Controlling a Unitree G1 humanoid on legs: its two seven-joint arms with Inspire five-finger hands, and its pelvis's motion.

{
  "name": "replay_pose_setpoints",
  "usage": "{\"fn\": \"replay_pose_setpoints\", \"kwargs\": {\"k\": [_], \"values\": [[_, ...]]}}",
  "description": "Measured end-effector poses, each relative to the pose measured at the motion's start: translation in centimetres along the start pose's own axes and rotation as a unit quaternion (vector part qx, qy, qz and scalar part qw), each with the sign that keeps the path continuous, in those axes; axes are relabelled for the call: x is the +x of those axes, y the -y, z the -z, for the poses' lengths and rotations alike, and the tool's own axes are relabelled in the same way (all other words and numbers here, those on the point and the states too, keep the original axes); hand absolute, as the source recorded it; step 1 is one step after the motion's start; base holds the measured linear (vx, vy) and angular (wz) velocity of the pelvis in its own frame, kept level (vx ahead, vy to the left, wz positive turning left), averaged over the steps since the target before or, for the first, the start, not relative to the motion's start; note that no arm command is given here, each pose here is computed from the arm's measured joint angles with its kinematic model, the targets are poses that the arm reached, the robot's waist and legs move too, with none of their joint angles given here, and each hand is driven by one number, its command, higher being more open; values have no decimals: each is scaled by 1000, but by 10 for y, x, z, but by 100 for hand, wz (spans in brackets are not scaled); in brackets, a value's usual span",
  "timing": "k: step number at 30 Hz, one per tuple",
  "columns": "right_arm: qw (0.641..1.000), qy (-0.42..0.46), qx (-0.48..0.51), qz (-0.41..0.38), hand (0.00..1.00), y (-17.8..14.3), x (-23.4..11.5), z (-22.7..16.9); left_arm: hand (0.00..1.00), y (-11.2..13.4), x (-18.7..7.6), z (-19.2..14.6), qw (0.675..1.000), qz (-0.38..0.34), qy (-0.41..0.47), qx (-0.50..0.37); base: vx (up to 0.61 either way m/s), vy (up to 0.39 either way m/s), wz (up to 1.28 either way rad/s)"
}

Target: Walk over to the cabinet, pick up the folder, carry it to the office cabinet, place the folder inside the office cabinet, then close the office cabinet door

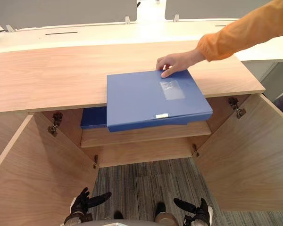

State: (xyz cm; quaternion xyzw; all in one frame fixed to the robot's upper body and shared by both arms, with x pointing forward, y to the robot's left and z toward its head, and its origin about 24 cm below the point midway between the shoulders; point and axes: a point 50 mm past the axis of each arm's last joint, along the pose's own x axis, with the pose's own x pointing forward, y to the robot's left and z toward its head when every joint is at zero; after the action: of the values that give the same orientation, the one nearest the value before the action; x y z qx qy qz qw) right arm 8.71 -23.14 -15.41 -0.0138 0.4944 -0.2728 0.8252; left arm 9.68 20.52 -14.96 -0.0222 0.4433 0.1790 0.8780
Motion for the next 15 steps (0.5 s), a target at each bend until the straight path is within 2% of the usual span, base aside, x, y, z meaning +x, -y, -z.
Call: {"fn": "replay_pose_setpoints", "kwargs": {"k": [1,2,6,8,9,10,12,13,15], "values": [[1000,-5,15,7,100,3,0,1,100,-3,-14,-33,994,3,105,-15,-110,62,45],[1000,-5,16,8,100,4,0,1,100,-3,-15,-40,992,2,126,-17,-106,52,44],[1000,0,17,6,100,2,1,-2,100,-7,-14,-46,990,-3,139,-12,-20,-4,5],[1000,-1,16,6,100,2,1,-2,100,-8,-29,-55,986,3,167,-17,13,-9,16],[1000,-9,14,10,100,5,0,5,100,-8,-56,-77,970,16,243,-9,24,-11,26],[1000,-12,13,12,100,7,-1,8,100,-7,-67,-90,959,19,282,-2,23,-9,31],[1000,-19,5,13,100,10,-2,14,100,-7,-105,-142,899,15,437,19,-28,-9,16],[1000,-18,0,11,100,10,-3,15,100,-7,-114,-153,882,12,470,20,-48,-15,3],[1000,-12,-13,4,100,8,-3,14,100,-6,-143,-183,823,5,568,28,-33,-15,0]]}}
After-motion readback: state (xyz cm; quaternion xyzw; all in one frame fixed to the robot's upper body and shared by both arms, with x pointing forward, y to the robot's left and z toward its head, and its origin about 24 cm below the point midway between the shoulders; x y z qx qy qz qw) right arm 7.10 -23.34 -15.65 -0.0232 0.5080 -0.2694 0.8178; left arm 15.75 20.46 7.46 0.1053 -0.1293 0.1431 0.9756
